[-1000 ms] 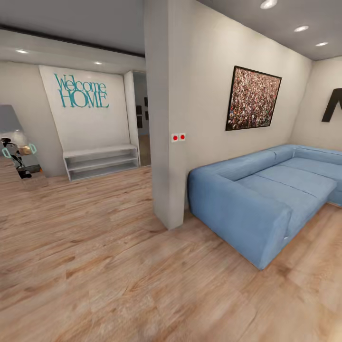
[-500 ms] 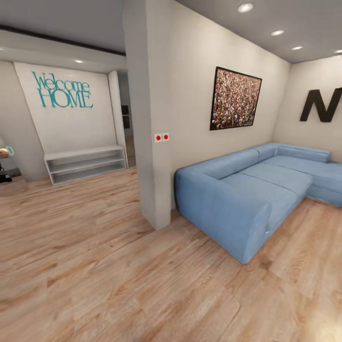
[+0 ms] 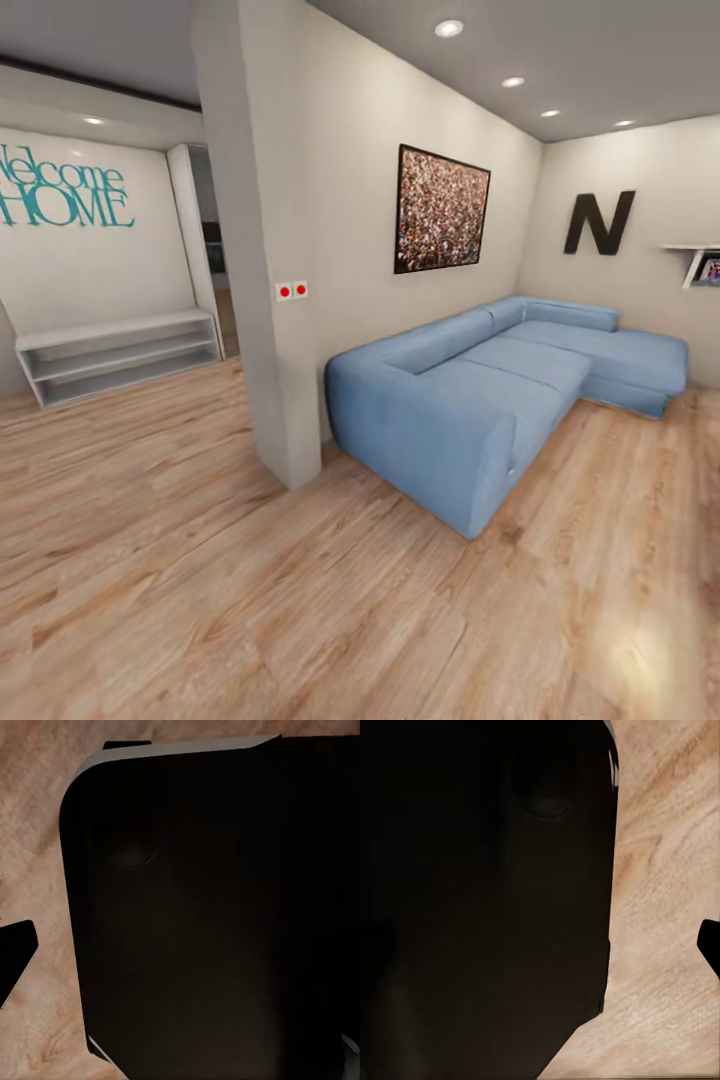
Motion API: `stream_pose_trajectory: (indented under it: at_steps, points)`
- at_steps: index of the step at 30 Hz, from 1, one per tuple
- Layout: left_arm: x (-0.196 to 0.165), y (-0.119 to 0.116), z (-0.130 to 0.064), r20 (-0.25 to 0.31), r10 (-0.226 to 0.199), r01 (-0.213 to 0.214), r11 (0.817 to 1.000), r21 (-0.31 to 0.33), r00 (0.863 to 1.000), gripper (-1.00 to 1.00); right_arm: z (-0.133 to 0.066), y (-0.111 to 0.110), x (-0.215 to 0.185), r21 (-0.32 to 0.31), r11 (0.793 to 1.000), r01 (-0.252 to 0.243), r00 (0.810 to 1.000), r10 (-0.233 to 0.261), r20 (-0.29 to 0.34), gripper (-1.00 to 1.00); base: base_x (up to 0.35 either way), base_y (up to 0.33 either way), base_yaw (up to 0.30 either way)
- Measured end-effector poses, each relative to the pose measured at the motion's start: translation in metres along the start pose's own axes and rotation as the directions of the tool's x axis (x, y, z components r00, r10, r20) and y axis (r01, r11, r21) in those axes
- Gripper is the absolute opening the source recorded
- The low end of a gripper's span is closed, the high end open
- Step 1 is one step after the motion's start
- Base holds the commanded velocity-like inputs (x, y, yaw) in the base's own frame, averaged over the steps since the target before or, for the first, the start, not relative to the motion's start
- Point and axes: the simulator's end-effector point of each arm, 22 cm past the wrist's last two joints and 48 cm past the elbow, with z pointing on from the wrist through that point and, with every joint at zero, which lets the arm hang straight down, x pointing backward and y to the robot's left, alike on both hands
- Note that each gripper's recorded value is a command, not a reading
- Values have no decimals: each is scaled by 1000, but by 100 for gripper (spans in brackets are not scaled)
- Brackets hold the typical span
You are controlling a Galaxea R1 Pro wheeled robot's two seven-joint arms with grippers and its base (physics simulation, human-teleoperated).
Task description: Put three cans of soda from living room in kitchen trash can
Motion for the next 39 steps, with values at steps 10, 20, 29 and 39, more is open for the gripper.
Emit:
stream_pose_trajectory:
  at_steps: [10, 20, 29, 39]
  points:
    - [-2, 0, 0, 4, 0, 0, 1000, 0, 1000, 100, 0, 0, -1, 0, 1000, 3, 1000, -3, 4, 100, -130, 146, -285]
    - [-4, 0, 0, 11, 0, 0, 1000, 0, 1000, 100, 0, -1, -3, 1, 1000, 4, 1000, -4, 8, 100, -64, 245, -285]
    - [-6, 0, 0, 15, 0, 0, 1000, 0, 1000, 100, 0, -1, -5, 1, 1000, 7, 1000, -7, 12, 100, 77, 181, -285]
    - [-7, -1, 0, 19, 0, 0, 1000, 1, 1000, 100, 0, -3, -6, 3, 1000, 12, 1000, -12, 16, 100, 228, 243, -276]
